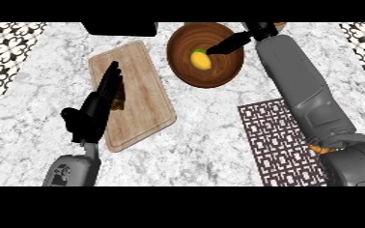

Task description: Pick the lemon from the placemat and place it in the bowl

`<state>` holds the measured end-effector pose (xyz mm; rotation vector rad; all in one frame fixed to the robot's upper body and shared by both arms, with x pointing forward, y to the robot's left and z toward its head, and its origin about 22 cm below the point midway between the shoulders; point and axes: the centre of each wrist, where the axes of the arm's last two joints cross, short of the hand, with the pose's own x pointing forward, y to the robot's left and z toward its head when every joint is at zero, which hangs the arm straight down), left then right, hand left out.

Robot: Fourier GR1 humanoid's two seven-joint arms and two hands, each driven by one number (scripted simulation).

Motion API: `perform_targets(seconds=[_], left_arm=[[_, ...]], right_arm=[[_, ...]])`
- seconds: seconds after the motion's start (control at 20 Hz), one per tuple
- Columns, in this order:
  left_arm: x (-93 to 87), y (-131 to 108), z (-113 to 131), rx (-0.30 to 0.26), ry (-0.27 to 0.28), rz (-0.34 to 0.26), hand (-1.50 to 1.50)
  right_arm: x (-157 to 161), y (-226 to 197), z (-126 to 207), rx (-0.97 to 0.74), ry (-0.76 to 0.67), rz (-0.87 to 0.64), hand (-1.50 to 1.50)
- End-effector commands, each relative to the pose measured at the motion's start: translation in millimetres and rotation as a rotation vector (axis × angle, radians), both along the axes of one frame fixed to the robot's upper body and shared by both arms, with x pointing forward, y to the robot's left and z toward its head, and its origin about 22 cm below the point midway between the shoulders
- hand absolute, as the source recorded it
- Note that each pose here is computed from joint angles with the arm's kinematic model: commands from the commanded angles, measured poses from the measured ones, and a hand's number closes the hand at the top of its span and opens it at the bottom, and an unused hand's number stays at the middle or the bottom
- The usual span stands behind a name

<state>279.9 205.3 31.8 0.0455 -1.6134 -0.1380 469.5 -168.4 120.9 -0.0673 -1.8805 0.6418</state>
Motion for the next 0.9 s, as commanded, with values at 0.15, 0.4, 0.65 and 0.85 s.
perform_targets(seconds=[0.15, 0.4, 0.65, 0.85], left_arm=[[-5.4, 9, -4, 0.003, 0.019, 0.000, 0.00], [0.1, 11, 15, -0.007, 0.000, 0.001, 0.00], [-4.6, -15, -9, -0.015, 0.007, -0.008, 0.00], [8.2, -11, 1, -0.017, 0.016, 0.005, 0.00]], right_arm=[[1, -60, 1, 0.171, 0.102, 0.013, -1.50], [-4, -90, -2, 0.189, 0.118, 0.082, -1.50], [-13, -116, -16, 0.181, 0.153, 0.156, -1.50], [-19, -120, -33, 0.161, 0.142, 0.170, -1.50]])
